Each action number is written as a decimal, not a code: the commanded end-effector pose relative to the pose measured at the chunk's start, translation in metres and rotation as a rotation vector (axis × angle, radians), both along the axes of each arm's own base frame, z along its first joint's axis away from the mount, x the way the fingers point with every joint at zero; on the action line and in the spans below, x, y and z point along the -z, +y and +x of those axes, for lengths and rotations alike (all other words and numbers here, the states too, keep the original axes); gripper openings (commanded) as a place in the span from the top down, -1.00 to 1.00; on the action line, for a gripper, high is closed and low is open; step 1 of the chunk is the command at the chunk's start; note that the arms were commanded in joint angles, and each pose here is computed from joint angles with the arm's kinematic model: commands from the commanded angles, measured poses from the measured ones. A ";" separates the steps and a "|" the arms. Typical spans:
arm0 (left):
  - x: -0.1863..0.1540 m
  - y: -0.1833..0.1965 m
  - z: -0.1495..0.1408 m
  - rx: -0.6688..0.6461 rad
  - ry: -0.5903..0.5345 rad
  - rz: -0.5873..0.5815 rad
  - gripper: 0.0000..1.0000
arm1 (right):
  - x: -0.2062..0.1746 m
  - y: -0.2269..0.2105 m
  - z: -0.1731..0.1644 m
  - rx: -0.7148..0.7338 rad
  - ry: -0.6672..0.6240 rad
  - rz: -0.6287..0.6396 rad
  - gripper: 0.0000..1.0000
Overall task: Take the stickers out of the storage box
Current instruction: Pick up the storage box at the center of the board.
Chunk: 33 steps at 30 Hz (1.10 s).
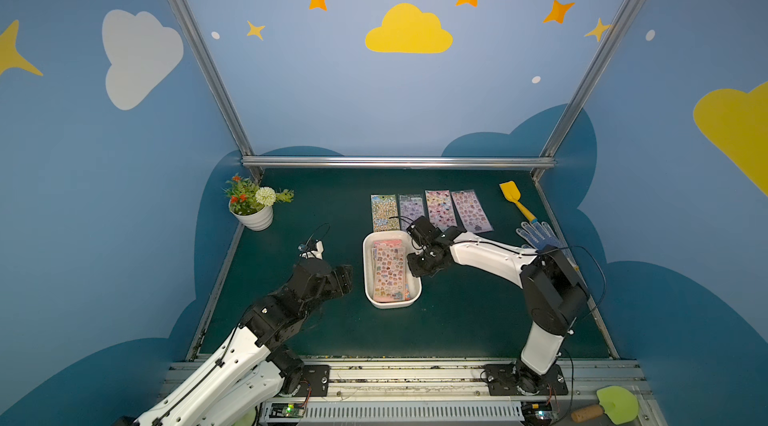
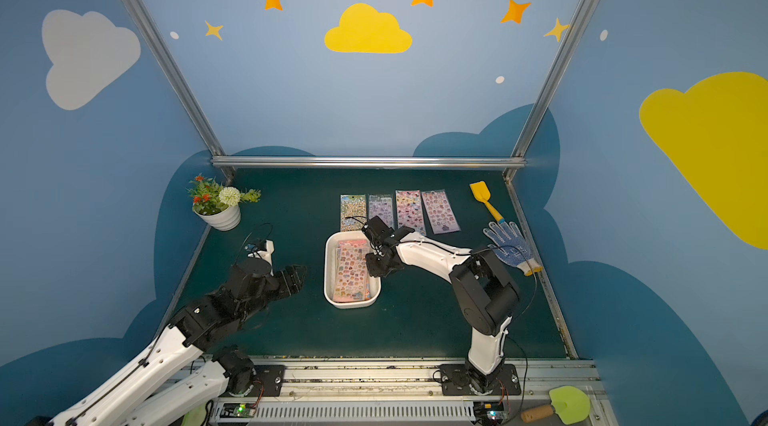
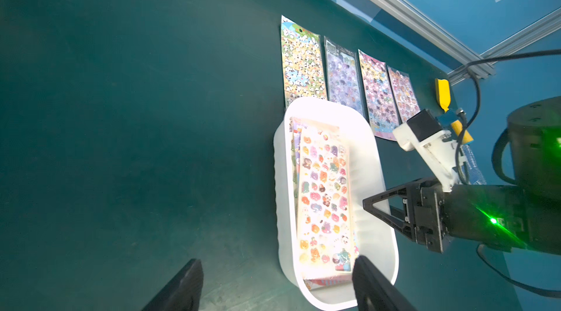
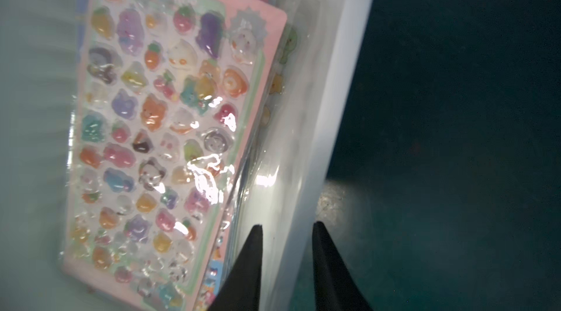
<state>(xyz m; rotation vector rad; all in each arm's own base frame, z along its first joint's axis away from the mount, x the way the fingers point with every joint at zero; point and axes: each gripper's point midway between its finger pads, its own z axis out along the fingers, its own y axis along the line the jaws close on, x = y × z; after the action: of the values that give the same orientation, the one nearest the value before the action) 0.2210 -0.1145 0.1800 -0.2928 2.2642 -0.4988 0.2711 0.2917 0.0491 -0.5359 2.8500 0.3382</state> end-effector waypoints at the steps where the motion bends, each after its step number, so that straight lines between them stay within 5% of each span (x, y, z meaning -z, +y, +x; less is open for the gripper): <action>1: -0.011 0.010 -0.005 -0.003 -0.010 0.047 -0.57 | -0.008 0.010 0.007 -0.011 -0.028 0.022 0.61; 8: -0.033 0.012 -0.018 0.060 -0.011 0.069 -0.54 | -0.014 0.015 0.008 -0.019 -0.024 0.035 1.00; 21: -0.084 -0.003 0.003 0.132 -0.049 0.154 -0.39 | -0.062 -0.006 0.006 0.016 -0.120 0.104 1.00; 33: -0.072 -0.067 0.034 0.200 0.003 0.095 0.00 | -0.080 -0.056 -0.003 0.128 -0.161 0.176 1.00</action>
<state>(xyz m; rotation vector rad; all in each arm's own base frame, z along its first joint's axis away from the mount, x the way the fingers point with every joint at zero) 0.2475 -0.1587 0.2345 -0.0326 2.3780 -0.4233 0.2657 0.2433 0.1215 -0.3993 2.6842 0.4459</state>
